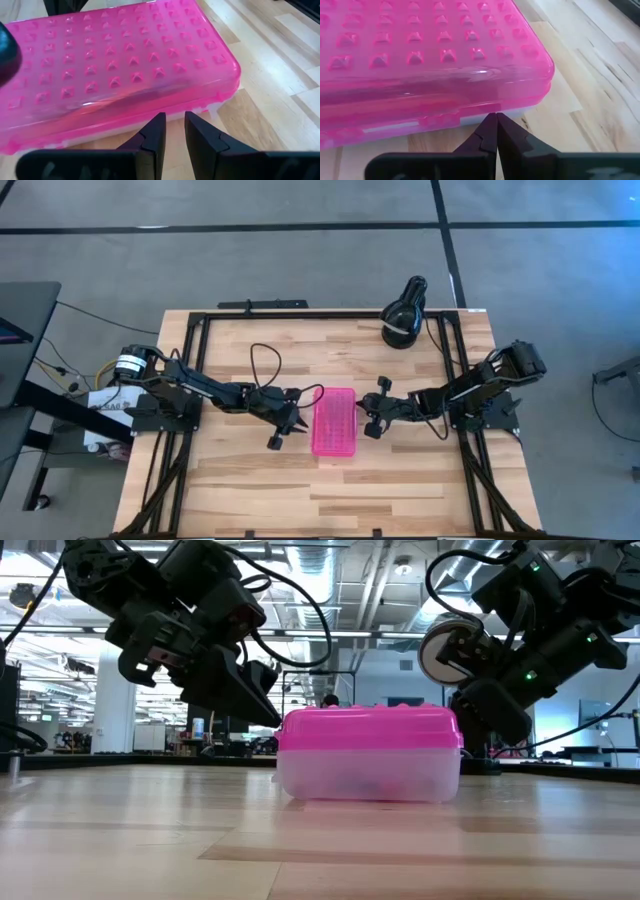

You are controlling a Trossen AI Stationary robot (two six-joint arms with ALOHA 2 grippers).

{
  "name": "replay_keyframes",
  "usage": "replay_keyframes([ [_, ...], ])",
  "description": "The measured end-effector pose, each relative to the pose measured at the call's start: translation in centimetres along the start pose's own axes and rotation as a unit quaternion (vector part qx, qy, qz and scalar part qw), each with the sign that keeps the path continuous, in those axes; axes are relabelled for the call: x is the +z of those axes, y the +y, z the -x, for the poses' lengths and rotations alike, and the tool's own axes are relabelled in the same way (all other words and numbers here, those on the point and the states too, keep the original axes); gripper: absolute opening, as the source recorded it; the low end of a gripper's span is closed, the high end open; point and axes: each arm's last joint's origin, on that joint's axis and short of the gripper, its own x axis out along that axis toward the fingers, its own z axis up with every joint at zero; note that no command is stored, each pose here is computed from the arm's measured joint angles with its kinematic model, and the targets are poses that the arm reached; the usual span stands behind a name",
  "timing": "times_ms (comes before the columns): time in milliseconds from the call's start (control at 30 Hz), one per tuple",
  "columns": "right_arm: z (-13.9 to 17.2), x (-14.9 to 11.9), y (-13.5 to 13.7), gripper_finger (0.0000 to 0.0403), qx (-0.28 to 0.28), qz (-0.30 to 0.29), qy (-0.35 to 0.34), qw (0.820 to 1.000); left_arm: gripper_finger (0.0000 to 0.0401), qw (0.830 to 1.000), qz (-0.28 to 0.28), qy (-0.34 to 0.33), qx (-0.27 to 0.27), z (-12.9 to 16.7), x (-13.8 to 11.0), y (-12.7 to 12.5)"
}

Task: Pick & place school supplies into a supply box
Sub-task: Close the pink supply box

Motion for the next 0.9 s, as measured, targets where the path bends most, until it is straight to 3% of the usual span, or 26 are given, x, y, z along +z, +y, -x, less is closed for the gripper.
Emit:
replay_keyframes([
  [367, 0.0, 0.0, -0.5, 0.0000, -0.078, -0.005, -0.006, 0.997, 0.0066, 1.000, 0.003, 0.001, 0.006, 0.0, 0.0, 0.0],
  [633, 0.7, 2.0, 1.5, 0.0000, -0.062, 0.031, -0.043, 0.997, 0.0066, 1.000, 0.007, 0.007, 0.016, 0.0, -0.1, 0.1],
  [900, 1.5, 3.0, 3.5, 0.0000, -0.012, 0.063, -0.071, 0.995, 0.0066, 1.000, 0.016, 0.015, 0.021, 0.0, -0.3, 0.1],
])
